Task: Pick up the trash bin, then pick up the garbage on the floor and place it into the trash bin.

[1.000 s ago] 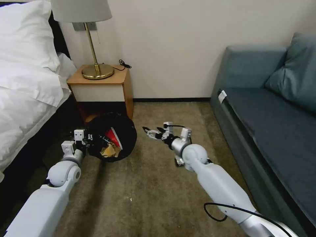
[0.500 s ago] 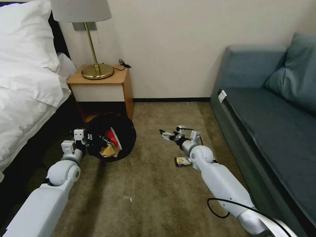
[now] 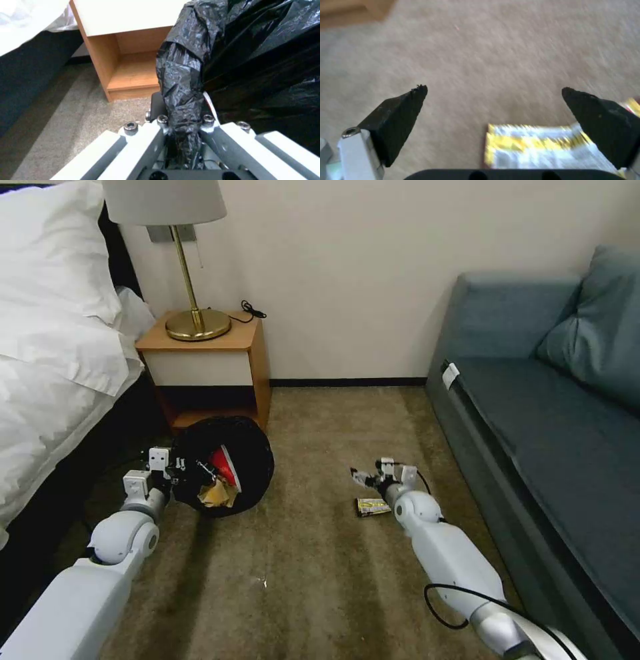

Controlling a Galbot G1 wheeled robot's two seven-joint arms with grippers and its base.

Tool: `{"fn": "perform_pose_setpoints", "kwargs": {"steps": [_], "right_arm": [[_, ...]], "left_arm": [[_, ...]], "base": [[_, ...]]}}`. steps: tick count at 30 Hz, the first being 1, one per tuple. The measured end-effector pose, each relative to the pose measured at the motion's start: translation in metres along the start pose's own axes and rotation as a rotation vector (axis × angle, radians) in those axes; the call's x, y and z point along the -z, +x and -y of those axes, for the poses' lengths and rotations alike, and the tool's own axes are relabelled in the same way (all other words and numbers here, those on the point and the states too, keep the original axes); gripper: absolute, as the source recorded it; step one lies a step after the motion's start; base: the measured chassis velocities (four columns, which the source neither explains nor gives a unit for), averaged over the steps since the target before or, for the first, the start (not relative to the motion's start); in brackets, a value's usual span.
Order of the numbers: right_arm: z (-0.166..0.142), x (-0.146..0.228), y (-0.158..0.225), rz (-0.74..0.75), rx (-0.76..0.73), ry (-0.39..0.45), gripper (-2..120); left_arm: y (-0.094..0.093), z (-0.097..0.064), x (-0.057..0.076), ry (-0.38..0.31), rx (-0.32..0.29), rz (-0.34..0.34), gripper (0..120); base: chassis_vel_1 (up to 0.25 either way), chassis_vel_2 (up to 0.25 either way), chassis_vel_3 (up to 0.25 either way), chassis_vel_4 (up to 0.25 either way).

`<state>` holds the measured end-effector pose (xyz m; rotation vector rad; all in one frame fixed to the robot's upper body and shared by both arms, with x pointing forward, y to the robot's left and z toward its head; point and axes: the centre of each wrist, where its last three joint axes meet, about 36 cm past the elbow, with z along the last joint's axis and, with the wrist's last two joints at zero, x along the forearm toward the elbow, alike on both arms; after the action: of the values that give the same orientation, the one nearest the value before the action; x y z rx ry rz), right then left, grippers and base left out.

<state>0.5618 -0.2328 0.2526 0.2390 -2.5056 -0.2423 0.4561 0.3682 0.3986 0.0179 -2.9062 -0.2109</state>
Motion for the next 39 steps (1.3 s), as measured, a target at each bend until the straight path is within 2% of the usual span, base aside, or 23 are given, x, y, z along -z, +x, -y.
{"fn": "perform_pose_setpoints", "kwargs": {"steps": [12,20,39], "right_arm": [[0.036,-0.028,-0.006,-0.060,-0.102,0.001,100],[0.054,-0.035,-0.013,-0.092,-0.138,-0.001,100],[0.070,-0.042,-0.023,-0.118,-0.153,-0.037,100]], "left_arm": [[0.008,0.011,-0.008,0.003,-0.014,-0.011,1],[0.011,0.009,-0.010,-0.002,-0.019,-0.017,1],[0.016,0.012,-0.008,0.013,-0.040,-0.004,1]], "base": [[0.000,0.000,0.000,0.000],[0.000,0.000,0.000,0.000],[0.000,0.000,0.000,0.000]]}}
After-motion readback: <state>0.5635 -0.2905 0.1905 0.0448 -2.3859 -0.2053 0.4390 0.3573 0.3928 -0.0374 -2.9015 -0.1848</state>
